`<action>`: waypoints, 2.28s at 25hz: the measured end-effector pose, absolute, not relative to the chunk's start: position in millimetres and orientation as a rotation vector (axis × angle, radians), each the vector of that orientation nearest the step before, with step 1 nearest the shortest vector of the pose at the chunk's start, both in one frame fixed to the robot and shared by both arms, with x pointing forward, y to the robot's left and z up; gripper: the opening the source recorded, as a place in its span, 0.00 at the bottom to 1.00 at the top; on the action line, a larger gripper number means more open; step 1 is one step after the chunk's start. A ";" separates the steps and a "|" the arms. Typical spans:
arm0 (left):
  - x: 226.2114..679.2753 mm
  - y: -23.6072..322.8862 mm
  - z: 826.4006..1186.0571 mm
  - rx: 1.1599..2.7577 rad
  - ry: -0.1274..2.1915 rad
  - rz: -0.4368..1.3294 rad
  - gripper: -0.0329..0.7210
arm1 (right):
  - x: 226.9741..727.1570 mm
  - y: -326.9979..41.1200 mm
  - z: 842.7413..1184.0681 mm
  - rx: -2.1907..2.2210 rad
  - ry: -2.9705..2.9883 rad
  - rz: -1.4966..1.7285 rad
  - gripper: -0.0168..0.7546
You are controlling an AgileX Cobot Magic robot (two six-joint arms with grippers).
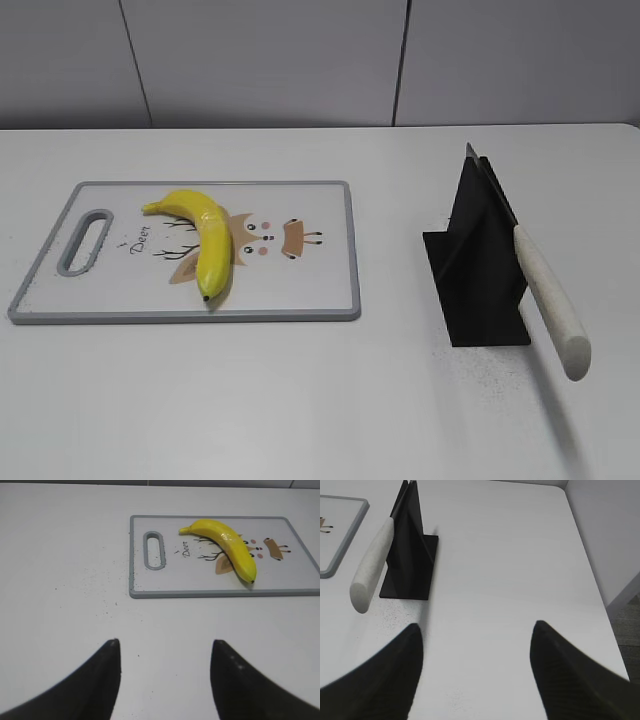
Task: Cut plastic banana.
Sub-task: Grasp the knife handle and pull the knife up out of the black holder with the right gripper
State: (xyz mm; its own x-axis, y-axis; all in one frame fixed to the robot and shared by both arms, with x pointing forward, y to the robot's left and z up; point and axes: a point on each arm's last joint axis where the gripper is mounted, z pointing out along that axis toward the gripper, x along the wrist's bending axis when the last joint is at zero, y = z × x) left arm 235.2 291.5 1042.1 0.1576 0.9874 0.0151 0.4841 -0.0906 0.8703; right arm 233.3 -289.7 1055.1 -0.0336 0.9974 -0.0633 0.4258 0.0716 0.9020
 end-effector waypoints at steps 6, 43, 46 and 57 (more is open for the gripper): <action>235.2 291.5 1042.1 1.685 1.425 0.848 0.79 | 233.3 -289.7 1055.1 1.461 1.572 0.929 0.68; 235.2 291.5 1042.1 1.684 1.425 0.847 0.79 | 236.7 -289.8 1064.2 1.520 1.640 0.883 0.68; 235.2 291.5 1042.1 1.684 1.425 0.847 0.79 | 246.6 -290.1 1074.9 1.613 1.738 0.816 0.68; 235.2 291.5 1042.1 1.684 1.425 0.847 0.79 | 298.3 -285.9 1114.3 1.758 1.909 0.818 0.68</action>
State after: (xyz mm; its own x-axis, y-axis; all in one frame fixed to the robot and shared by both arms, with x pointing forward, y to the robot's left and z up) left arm 235.2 291.5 1042.1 0.1572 0.9875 0.0143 0.4842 -0.0897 0.8703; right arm 298.3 -285.9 1114.3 -0.1145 0.9897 0.0855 0.7446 0.0285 0.6669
